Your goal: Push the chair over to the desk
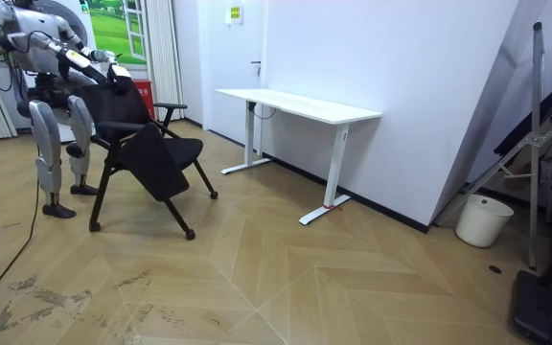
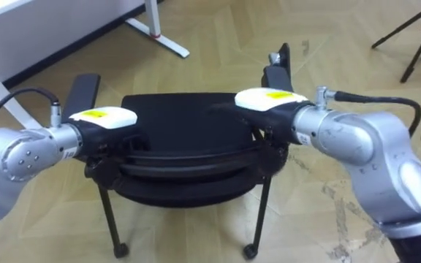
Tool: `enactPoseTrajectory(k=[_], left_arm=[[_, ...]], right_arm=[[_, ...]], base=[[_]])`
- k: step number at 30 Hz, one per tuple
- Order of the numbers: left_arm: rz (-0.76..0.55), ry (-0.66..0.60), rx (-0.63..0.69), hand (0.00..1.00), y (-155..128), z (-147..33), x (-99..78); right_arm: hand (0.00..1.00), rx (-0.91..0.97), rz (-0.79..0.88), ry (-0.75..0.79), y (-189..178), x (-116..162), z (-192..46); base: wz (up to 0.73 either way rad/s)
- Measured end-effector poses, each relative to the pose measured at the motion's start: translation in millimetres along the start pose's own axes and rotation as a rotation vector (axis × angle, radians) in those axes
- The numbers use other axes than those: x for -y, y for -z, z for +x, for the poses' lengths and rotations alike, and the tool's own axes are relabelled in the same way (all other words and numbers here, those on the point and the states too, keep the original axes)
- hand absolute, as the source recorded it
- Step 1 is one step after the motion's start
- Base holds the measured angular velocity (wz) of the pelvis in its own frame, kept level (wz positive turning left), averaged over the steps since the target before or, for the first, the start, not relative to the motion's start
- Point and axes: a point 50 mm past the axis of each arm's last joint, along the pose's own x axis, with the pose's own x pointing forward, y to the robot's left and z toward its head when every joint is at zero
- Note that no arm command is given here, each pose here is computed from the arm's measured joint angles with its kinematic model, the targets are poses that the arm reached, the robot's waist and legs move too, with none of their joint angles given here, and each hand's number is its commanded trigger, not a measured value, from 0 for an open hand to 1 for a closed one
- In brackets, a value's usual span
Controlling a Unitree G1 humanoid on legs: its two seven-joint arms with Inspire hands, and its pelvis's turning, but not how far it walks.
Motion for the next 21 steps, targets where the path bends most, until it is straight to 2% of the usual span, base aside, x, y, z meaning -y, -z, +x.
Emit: enactPoseTrajectory(k=[11, 21], left_arm=[[-0.019, -0.003, -0.036, 1.00, 5, -1.9, -2.1], [-0.020, 0.002, -0.047, 1.00, 5, -1.6, -1.7]], right_arm=[[0.00, 0.203, 0.018, -0.109, -21, 18, -12], [0.00, 0.217, -0.014, -0.155, -27, 27, -15]], base=[[0.02], [-0.01]])
